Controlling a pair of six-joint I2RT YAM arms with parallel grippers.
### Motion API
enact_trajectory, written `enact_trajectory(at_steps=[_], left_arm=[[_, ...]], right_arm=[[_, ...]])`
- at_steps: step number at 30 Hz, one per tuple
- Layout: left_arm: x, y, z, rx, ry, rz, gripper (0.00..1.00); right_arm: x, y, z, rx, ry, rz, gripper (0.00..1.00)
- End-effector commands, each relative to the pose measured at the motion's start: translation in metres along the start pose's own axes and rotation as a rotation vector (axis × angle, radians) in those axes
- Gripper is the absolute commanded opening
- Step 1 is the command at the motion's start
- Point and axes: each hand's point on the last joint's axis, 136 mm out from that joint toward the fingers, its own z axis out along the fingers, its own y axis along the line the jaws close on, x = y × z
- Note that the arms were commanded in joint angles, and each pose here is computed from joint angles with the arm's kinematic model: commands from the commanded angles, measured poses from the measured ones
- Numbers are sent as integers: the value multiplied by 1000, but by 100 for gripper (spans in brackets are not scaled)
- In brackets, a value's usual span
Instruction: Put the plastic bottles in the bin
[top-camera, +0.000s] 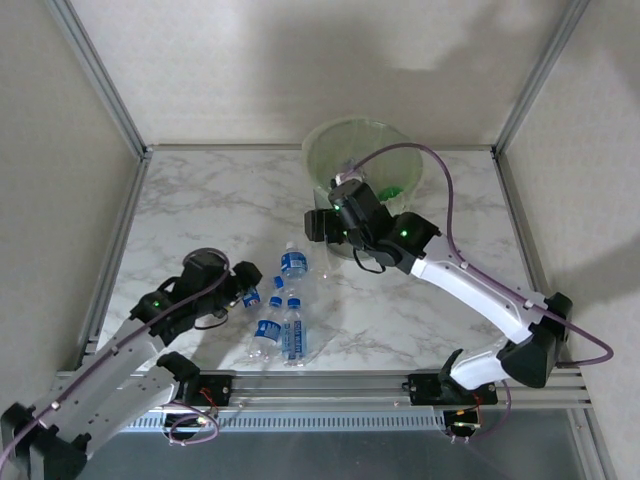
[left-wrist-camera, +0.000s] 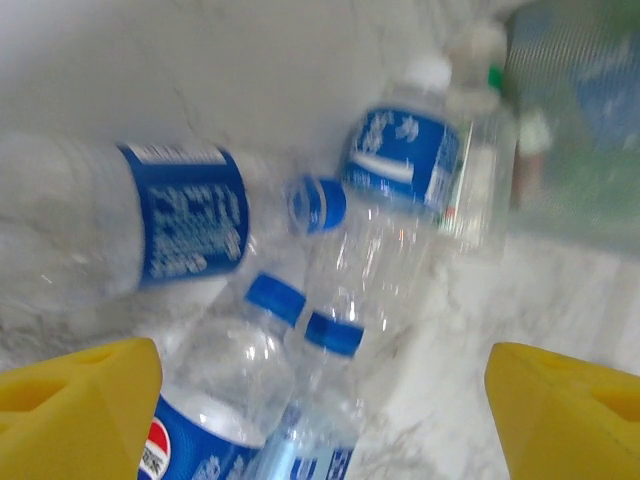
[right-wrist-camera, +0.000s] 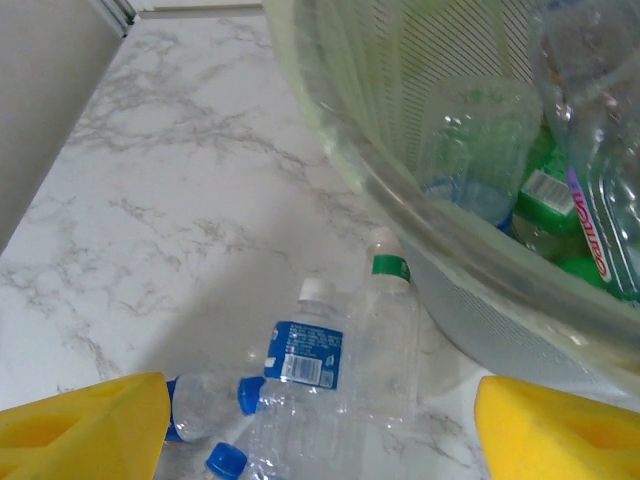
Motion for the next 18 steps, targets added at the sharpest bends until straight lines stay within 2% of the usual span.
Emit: enact_trajectory(at_steps=[1, 6, 10, 11, 12, 18], left_arm=[[22, -20, -4, 6, 62, 144, 82], [61, -55, -3, 49, 182, 330, 80], [95, -46, 8, -33, 286, 458, 82], [103, -43, 10, -50, 303, 487, 95], [110, -40, 13, -67, 321, 510, 98], [120, -27, 22, -162, 336, 600, 97]], right_arm=[[-8, -11, -21, 26, -60, 57, 81], [-11, -23, -27, 73, -90, 96, 81], [-18, -39, -36, 145, -123, 137, 81], [-19, -47, -41, 177, -142, 163, 82], [-21, -54, -44, 191, -157, 183, 83], [-22, -90, -61, 210, -210, 304, 85]])
